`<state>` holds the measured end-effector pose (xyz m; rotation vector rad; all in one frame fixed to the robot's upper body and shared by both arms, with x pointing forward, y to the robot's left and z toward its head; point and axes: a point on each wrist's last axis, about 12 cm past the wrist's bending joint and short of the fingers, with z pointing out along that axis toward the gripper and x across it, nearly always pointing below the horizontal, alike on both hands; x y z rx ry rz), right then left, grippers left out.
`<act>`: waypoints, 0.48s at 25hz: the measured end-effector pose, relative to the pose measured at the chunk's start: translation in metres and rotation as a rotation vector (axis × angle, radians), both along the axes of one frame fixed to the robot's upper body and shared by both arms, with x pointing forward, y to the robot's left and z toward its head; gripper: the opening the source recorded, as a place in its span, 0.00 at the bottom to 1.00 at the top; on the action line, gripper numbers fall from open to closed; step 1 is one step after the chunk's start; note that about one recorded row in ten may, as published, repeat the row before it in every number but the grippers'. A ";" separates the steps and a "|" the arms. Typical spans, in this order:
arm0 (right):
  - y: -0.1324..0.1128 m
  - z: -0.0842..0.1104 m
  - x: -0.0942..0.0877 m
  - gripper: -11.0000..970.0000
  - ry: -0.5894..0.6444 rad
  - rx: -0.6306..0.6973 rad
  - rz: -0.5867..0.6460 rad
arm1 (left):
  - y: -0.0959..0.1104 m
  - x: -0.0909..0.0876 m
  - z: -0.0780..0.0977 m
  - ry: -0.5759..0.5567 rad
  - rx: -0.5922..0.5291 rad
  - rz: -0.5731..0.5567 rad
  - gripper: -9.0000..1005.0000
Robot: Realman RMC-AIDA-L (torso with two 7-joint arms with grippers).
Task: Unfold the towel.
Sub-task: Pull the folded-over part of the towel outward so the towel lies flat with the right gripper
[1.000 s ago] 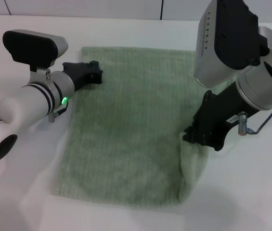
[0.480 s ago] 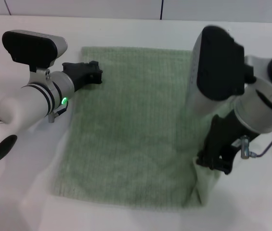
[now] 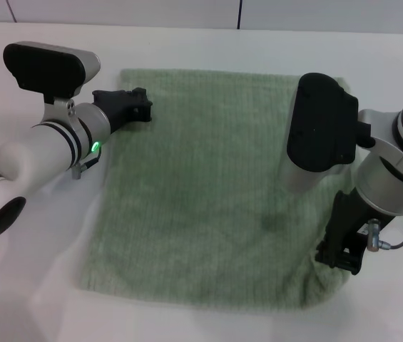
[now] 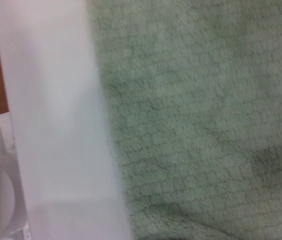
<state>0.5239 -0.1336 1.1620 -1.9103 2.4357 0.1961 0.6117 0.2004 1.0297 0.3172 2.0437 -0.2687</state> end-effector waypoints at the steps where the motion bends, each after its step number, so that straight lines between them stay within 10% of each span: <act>1: 0.000 0.000 0.001 0.04 -0.001 -0.004 0.001 | 0.000 0.000 0.000 0.000 0.000 0.000 0.04; 12: 0.011 0.004 0.005 0.26 -0.014 -0.028 0.046 | 0.000 0.000 0.000 -0.001 0.000 -0.001 0.05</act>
